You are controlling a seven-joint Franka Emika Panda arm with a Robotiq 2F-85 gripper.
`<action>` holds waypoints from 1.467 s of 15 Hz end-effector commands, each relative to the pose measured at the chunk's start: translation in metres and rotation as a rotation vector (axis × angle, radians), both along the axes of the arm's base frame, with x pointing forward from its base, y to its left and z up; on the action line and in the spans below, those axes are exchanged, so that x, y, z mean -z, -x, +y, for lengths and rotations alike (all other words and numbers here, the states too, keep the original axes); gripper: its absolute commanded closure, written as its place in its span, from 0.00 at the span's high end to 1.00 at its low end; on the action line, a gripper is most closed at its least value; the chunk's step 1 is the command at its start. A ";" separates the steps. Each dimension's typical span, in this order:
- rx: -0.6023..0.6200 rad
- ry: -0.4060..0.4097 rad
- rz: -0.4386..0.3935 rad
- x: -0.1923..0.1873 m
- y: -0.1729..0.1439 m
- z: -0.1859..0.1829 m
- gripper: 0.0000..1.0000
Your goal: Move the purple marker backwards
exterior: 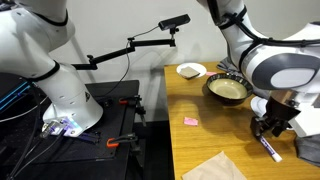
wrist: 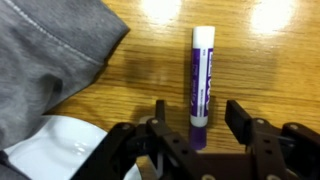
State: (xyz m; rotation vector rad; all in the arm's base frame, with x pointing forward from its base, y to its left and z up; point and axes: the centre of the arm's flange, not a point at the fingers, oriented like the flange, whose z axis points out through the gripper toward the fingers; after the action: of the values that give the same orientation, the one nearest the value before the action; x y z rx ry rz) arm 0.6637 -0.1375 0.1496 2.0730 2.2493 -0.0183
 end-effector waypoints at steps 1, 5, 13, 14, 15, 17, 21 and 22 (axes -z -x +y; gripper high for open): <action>0.123 -0.038 -0.011 -0.044 0.014 0.009 0.98; 0.306 -0.056 0.011 -0.086 0.024 0.015 1.00; 0.617 -0.080 -0.036 -0.183 0.064 0.046 1.00; 0.651 -0.076 -0.036 -0.192 0.069 0.050 1.00; 0.690 -0.072 -0.028 -0.202 0.073 0.052 1.00; 0.749 -0.071 -0.019 -0.217 0.082 0.056 1.00; 0.821 -0.063 -0.023 -0.231 0.096 0.063 1.00; 0.827 -0.057 -0.019 -0.232 0.099 0.065 1.00</action>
State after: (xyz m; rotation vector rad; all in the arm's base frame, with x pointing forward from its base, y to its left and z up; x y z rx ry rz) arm 0.5857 -0.0813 0.3724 2.8043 1.3024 0.0378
